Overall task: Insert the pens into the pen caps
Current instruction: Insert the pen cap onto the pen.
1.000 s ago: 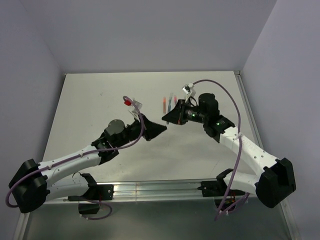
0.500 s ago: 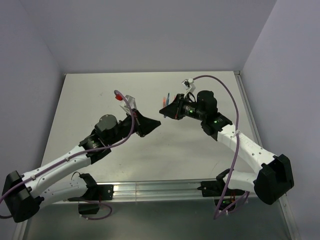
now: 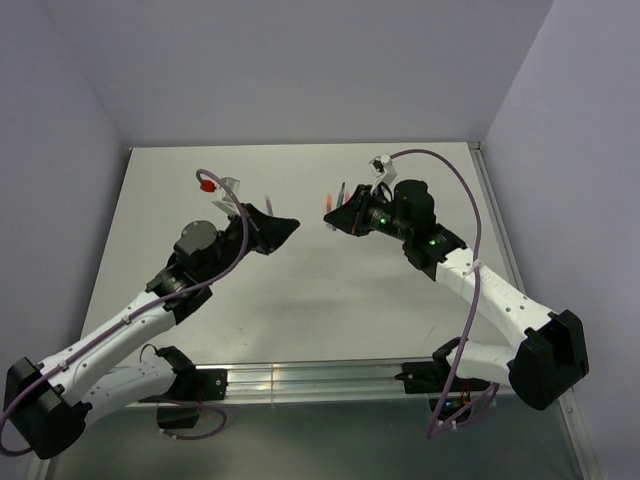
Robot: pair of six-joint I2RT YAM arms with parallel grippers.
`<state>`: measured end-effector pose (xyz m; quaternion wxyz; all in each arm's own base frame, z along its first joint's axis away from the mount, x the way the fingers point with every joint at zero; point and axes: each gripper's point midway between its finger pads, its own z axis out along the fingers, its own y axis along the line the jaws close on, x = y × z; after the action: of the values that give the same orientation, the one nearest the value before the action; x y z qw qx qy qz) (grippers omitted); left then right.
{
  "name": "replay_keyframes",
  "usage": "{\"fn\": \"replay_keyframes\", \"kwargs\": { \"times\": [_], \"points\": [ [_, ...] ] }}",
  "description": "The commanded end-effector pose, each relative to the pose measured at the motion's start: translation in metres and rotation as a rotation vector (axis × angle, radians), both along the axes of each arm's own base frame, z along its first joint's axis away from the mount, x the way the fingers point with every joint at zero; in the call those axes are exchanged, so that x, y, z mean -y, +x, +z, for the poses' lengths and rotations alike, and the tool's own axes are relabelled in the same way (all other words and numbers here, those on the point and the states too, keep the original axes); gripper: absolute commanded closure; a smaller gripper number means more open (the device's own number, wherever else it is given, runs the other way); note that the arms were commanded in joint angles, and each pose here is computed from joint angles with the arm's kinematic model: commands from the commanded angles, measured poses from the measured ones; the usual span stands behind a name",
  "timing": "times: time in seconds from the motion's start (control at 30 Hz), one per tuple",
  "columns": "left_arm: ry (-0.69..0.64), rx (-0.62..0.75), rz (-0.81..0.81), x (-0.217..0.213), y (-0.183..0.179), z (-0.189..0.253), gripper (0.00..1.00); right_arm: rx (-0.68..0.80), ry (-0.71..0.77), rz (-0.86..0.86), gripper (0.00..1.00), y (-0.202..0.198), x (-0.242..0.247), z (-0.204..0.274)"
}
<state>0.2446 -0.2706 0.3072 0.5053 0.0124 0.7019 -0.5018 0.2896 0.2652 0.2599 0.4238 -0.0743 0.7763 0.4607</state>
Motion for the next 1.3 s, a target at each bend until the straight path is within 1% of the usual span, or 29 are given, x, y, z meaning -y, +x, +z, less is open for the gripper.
{"fn": "replay_keyframes", "kwargs": {
  "times": [0.0, 0.13, 0.2, 0.27, 0.3, 0.4, 0.43, 0.5, 0.53, 0.57, 0.6, 0.63, 0.67, 0.7, 0.73, 0.77, 0.83, 0.87, 0.9, 0.93, 0.97, 1.0, 1.03, 1.07, 1.1, 1.13, 1.17, 1.23, 1.27],
  "points": [
    [-0.074, -0.016, 0.087, -0.010, 0.025, 0.014, 0.82, 0.096, -0.009, -0.088, 1.00, 0.010, 0.012, 0.034],
    [-0.032, -0.062, 0.143, 0.002, 0.060, 0.000, 0.81, 0.071, -0.056, -0.217, 1.00, 0.021, 0.031, 0.032],
    [0.017, -0.066, 0.137, 0.012, 0.074, -0.006, 0.77, 0.029, -0.121, -0.340, 1.00, 0.029, 0.052, 0.019],
    [0.063, -0.153, 0.131, 0.030, 0.092, -0.029, 0.75, 0.017, -0.167, -0.459, 1.00, 0.029, 0.077, 0.018],
    [0.084, -0.203, 0.132, 0.040, 0.101, -0.050, 0.71, 0.034, -0.155, -0.501, 1.00, 0.025, 0.088, 0.028],
    [0.149, -0.280, 0.239, 0.058, 0.116, -0.065, 0.69, 0.047, -0.157, -0.629, 1.00, 0.016, 0.120, 0.035],
    [0.172, -0.308, 0.324, 0.062, 0.134, -0.074, 0.69, 0.072, -0.126, -0.650, 1.00, 0.006, 0.128, 0.046],
    [0.190, -0.442, 0.384, 0.076, 0.140, -0.113, 0.69, 0.072, -0.112, -0.681, 1.00, -0.006, 0.140, 0.051],
    [0.145, -0.447, 0.409, 0.083, 0.150, -0.103, 0.70, 0.077, -0.096, -0.690, 1.00, -0.017, 0.147, 0.057],
    [0.140, -0.480, 0.439, 0.088, 0.155, -0.111, 0.70, 0.081, -0.086, -0.698, 1.00, -0.022, 0.151, 0.060],
    [0.146, -0.542, 0.486, 0.099, 0.159, -0.139, 0.69, 0.089, -0.076, -0.705, 1.00, -0.027, 0.155, 0.064],
    [0.092, -0.531, 0.514, 0.114, 0.170, -0.117, 0.68, 0.104, -0.059, -0.711, 1.00, -0.037, 0.161, 0.072],
    [0.119, -0.577, 0.601, 0.111, 0.172, -0.131, 0.69, 0.113, -0.052, -0.714, 1.00, -0.042, 0.164, 0.077],
    [0.177, -0.616, 0.637, 0.125, 0.171, -0.164, 0.68, 0.122, -0.044, -0.715, 1.00, -0.047, 0.167, 0.083],
    [0.109, -0.611, 0.663, 0.142, 0.181, -0.136, 0.65, 0.153, -0.024, -0.710, 1.00, -0.056, 0.171, 0.096],
    [0.074, -0.624, 0.710, 0.148, 0.186, -0.137, 0.64, 0.151, -0.035, -0.707, 1.00, -0.060, 0.173, 0.097],
    [0.076, -0.660, 0.728, 0.171, 0.192, -0.156, 0.62, 0.167, -0.029, -0.702, 1.00, -0.069, 0.177, 0.107],
    [0.075, -0.665, 0.714, 0.179, 0.194, -0.160, 0.63, 0.160, -0.036, -0.698, 1.00, -0.071, 0.178, 0.105],
    [0.116, -0.660, 0.726, 0.181, 0.198, -0.179, 0.65, 0.169, -0.022, -0.692, 1.00, -0.076, 0.179, 0.108],
    [0.092, -0.643, 0.731, 0.185, 0.204, -0.167, 0.66, 0.168, -0.014, -0.682, 1.00, -0.077, 0.177, 0.107],
    [0.130, -0.616, 0.725, 0.185, 0.206, -0.169, 0.66, 0.171, -0.006, -0.666, 1.00, -0.080, 0.175, 0.107],
    [0.179, -0.601, 0.668, 0.188, 0.206, -0.178, 0.69, 0.169, -0.004, -0.660, 1.00, -0.081, 0.174, 0.104],
    [0.159, -0.553, 0.613, 0.196, 0.215, -0.169, 0.71, 0.173, 0.000, -0.659, 1.00, -0.081, 0.174, 0.104],
    [0.218, -0.513, 0.565, 0.194, 0.218, -0.172, 0.71, 0.175, 0.004, -0.652, 1.00, -0.082, 0.173, 0.104],
    [0.216, -0.491, 0.460, 0.197, 0.222, -0.161, 0.73, 0.177, 0.007, -0.647, 1.00, -0.082, 0.172, 0.104],
    [0.209, -0.456, 0.396, 0.198, 0.226, -0.171, 0.73, 0.182, 0.011, -0.644, 1.00, -0.082, 0.171, 0.105],
    [0.255, -0.415, 0.359, 0.185, 0.238, -0.175, 0.72, 0.184, 0.016, -0.631, 1.00, -0.083, 0.169, 0.106],
    [0.306, -0.387, 0.264, 0.181, 0.242, -0.181, 0.72, 0.187, 0.013, -0.624, 1.00, -0.082, 0.168, 0.106],
    [0.392, -0.316, 0.226, 0.175, 0.247, -0.182, 0.73, 0.186, 0.011, -0.624, 1.00, -0.081, 0.167, 0.106]
  ]
}}
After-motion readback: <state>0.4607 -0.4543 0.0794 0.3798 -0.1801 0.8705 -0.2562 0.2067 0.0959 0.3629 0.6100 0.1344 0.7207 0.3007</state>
